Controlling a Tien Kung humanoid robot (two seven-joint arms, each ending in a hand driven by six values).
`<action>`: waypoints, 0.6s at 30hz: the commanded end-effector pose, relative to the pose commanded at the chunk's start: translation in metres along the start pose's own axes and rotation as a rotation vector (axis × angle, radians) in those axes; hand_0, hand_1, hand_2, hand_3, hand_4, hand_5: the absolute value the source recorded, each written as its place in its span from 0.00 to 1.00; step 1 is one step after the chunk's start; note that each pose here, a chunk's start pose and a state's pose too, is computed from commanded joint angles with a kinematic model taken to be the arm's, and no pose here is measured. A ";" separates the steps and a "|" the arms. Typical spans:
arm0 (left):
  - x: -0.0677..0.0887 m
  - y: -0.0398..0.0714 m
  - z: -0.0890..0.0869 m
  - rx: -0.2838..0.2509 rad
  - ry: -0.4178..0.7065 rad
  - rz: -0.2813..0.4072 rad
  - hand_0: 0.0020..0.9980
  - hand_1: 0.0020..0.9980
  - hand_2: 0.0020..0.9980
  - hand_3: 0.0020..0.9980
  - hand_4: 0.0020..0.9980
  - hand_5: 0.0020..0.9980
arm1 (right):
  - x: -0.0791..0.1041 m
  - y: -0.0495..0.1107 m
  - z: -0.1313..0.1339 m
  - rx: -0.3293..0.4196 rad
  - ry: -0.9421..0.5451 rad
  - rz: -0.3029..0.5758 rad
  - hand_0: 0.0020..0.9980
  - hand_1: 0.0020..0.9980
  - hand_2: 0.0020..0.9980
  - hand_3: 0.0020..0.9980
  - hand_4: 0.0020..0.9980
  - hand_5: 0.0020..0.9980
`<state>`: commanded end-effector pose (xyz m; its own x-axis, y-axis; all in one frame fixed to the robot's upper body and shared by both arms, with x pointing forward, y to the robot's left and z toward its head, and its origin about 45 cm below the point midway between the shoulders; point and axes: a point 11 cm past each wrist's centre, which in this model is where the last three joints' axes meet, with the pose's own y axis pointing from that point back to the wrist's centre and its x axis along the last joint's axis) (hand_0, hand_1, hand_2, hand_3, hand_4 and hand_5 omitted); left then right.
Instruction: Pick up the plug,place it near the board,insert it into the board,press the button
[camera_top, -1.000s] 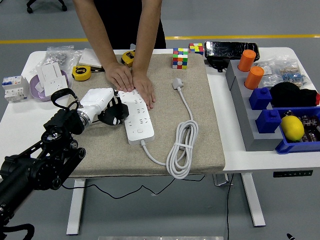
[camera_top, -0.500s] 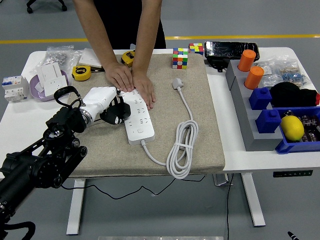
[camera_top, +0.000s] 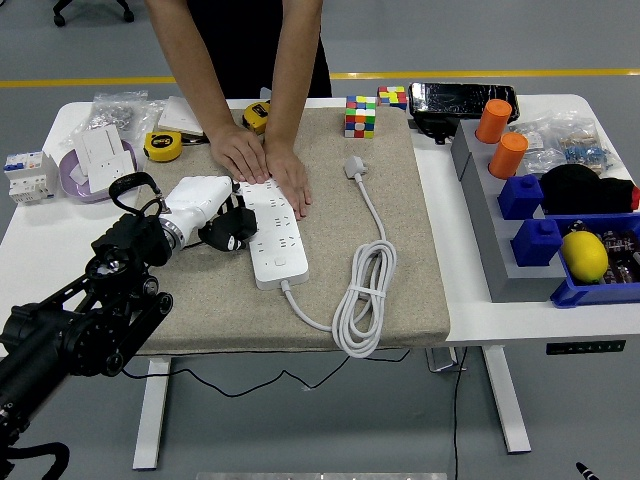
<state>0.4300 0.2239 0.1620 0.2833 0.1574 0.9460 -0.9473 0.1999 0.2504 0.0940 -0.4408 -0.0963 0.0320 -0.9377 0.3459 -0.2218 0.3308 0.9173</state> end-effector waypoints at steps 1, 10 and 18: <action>0.000 0.000 0.000 -0.001 0.000 0.001 0.61 0.47 0.38 0.42 0.54 0.00 | 0.000 0.000 -0.001 0.001 0.000 0.000 0.83 0.77 0.76 0.79 1.00 0.98; 0.000 -0.001 0.001 -0.001 -0.006 0.000 0.61 0.47 0.38 0.43 0.54 0.00 | 0.000 0.000 0.000 -0.001 0.002 -0.001 0.83 0.77 0.76 0.79 1.00 0.98; -0.005 -0.002 0.000 0.005 -0.005 -0.008 0.62 0.48 0.39 0.43 0.56 0.00 | 0.000 0.000 0.002 -0.004 0.004 -0.001 0.83 0.77 0.76 0.79 1.00 0.98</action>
<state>0.4303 0.2231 0.1570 0.2904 0.1505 0.9450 -0.9456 0.1963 0.2593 0.0924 -0.4412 -0.0965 0.0359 -0.9375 0.3461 -0.2182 0.3306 0.9182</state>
